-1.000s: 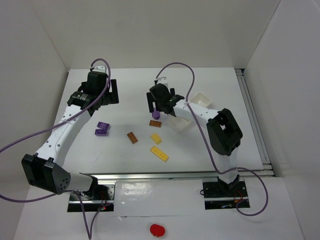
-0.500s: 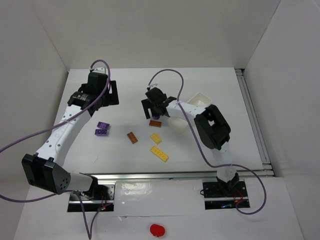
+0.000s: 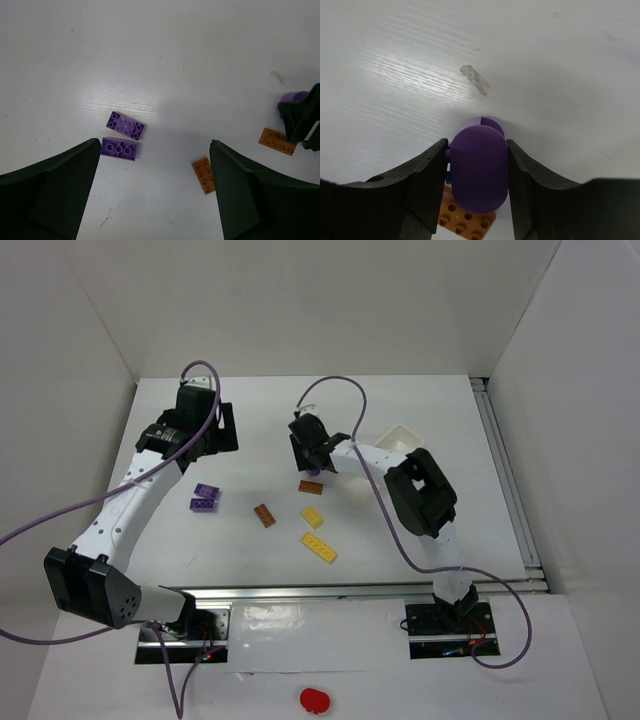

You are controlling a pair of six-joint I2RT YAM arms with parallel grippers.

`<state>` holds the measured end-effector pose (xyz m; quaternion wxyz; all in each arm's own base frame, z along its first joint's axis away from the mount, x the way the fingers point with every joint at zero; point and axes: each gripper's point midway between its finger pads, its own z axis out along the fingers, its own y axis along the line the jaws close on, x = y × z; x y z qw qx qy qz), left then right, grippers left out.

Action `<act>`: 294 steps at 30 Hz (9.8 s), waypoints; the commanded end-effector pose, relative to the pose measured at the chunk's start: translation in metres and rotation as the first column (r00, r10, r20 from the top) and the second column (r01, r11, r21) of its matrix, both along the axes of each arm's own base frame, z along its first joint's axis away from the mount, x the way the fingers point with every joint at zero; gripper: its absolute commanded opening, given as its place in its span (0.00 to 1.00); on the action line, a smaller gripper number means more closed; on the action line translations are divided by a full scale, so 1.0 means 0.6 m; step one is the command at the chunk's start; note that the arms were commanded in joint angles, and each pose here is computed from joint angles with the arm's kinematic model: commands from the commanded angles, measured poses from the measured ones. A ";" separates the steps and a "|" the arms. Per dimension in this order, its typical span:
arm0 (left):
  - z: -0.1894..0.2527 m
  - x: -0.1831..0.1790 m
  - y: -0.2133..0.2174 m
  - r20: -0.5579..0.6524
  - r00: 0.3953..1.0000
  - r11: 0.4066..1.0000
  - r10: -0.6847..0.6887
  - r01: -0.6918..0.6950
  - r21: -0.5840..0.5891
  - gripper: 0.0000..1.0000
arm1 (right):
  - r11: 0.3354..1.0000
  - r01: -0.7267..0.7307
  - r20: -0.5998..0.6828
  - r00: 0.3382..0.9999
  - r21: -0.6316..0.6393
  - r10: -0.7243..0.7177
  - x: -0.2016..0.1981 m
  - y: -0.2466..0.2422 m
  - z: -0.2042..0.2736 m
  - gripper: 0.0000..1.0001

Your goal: Sort the legos into containers by color

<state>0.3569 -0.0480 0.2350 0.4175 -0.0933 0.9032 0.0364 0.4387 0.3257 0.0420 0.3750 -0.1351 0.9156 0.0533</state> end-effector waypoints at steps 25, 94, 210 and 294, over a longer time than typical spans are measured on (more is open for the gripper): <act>-0.062 0.007 -0.043 -0.127 0.988 0.994 -0.093 0.084 -0.074 1.00 | 0.812 0.569 0.213 0.783 0.134 -0.584 0.083 -0.441 0.173 0.76; -0.007 -0.001 0.001 -0.045 0.997 0.996 0.067 -0.070 -0.060 1.00 | 0.998 -0.050 0.320 0.947 0.043 0.034 -0.043 -0.088 0.221 0.25; 0.055 -0.027 0.023 0.042 0.989 0.986 0.143 -0.139 -0.094 1.00 | 0.851 -0.517 0.031 0.856 0.092 0.516 -0.295 0.200 0.027 0.86; -0.010 0.003 -0.013 -0.093 0.995 0.992 0.041 -0.052 -0.114 1.00 | 0.949 -0.063 0.028 0.998 0.308 0.057 -0.047 -0.112 0.081 0.92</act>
